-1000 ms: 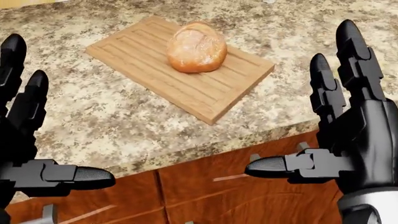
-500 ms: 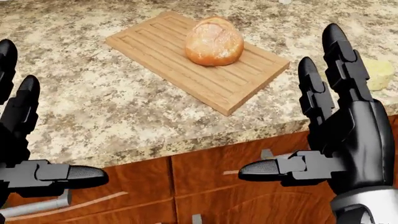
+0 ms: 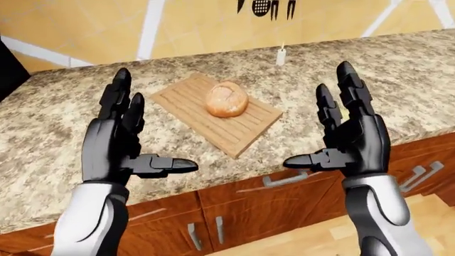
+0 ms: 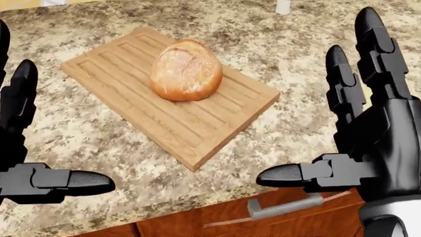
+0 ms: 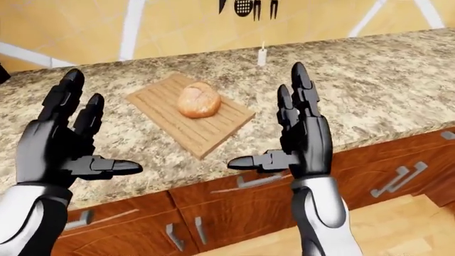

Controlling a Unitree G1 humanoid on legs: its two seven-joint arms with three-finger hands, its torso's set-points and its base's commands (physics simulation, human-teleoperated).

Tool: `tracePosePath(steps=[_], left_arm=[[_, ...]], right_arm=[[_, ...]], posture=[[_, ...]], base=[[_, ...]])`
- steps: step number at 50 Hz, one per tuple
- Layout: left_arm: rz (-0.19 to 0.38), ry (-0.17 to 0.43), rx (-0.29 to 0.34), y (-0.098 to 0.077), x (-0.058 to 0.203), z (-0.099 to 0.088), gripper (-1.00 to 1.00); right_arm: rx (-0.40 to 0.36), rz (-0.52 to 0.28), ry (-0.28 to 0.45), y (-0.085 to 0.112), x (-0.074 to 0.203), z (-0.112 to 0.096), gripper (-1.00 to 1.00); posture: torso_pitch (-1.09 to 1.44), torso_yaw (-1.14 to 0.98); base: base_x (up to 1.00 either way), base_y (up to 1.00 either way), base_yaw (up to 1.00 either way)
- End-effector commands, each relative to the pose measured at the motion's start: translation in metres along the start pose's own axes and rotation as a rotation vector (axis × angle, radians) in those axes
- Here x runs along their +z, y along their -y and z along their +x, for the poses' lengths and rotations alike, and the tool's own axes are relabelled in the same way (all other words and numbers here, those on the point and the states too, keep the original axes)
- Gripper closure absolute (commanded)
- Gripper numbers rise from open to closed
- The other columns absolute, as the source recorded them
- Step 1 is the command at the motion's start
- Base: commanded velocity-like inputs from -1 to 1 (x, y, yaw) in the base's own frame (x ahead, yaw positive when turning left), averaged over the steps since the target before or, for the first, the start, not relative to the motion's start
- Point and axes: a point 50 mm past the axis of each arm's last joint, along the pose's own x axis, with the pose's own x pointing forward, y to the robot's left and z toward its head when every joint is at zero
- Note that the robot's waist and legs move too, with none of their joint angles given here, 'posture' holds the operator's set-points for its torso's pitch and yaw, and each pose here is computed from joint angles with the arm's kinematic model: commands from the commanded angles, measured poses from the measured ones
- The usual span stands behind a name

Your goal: Pick up the wedge of cheese and place it on the slice of bread to prepare a simple cheese on bread dish.

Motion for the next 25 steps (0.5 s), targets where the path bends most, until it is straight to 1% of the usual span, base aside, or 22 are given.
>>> tracePosePath(steps=[1, 3, 10, 15, 20, 25], left_arm=[[0.004, 0.023, 0.003, -0.001, 0.003, 0.001, -1.00], [0.005, 0.022, 0.002, 0.000, 0.003, 0.000, -1.00], [0.005, 0.032, 0.004, -0.001, 0.008, -0.001, -1.00], [0.006, 0.044, 0.011, -0.004, 0.014, -0.002, -1.00], [0.005, 0.044, 0.014, -0.005, 0.013, -0.003, -1.00], [0.004, 0.043, 0.017, -0.006, 0.011, -0.004, -1.00]], right_arm=[[0.008, 0.002, 0.032, -0.001, 0.006, -0.001, -1.00], [0.008, 0.002, 0.035, -0.002, 0.006, -0.001, -1.00], [0.027, 0.000, 0.084, -0.005, 0.020, -0.003, -1.00], [0.042, -0.010, 0.113, -0.009, 0.033, 0.000, -1.00], [0.043, -0.023, 0.112, -0.009, 0.035, 0.002, -1.00], [0.030, -0.048, 0.117, -0.003, 0.038, 0.009, -1.00]], posture=[[0.00, 0.00], [0.00, 0.00], [0.00, 0.00], [0.00, 0.00], [0.00, 0.00], [0.00, 0.00]], base=[[0.00, -0.64, 0.00], [0.00, -0.49, 0.00], [0.00, 0.00, 0.00], [0.00, 0.00, 0.00], [0.00, 0.00, 0.00], [0.00, 0.00, 0.00]])
